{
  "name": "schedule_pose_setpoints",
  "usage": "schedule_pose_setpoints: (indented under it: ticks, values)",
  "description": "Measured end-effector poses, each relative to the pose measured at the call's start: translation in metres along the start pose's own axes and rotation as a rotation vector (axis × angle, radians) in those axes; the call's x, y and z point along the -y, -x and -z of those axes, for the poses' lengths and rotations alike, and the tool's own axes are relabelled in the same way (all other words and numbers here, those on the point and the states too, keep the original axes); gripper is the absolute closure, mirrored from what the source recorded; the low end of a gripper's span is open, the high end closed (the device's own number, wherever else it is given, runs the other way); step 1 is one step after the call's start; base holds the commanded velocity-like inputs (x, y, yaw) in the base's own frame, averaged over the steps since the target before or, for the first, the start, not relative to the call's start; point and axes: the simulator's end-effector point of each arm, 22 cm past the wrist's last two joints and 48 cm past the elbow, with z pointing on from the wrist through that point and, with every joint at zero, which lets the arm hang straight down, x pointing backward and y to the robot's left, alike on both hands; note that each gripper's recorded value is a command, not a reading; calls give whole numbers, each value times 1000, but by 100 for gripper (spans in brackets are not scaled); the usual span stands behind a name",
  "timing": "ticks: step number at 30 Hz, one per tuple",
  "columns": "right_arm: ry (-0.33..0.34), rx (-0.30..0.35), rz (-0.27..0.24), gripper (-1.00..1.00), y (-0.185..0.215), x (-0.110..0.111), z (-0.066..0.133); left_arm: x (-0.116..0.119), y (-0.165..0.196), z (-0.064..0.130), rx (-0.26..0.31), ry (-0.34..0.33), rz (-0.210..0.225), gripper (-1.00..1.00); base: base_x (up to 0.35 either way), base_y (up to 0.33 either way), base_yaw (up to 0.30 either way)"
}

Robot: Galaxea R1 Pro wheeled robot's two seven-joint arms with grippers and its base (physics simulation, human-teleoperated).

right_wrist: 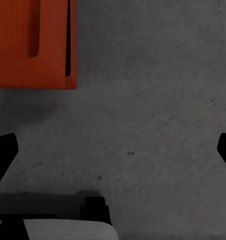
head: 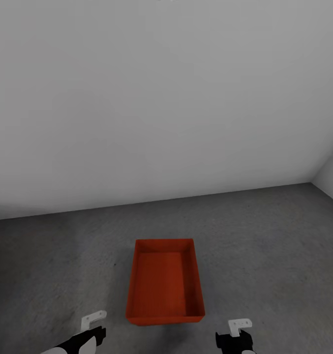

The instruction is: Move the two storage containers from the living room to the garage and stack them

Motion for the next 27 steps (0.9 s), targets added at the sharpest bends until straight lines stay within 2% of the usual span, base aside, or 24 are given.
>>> schedule_pose_setpoints:
  ticks: [14,27]
  values:
    - [6,-3,2,-100,-1,-4,0,-1,-2,0,-3,1,0,-100,-13,0,0]
    - [5,-4,2,-100,0,-4,0,-1,-3,0,-6,2,2,-100,-282,0,0]
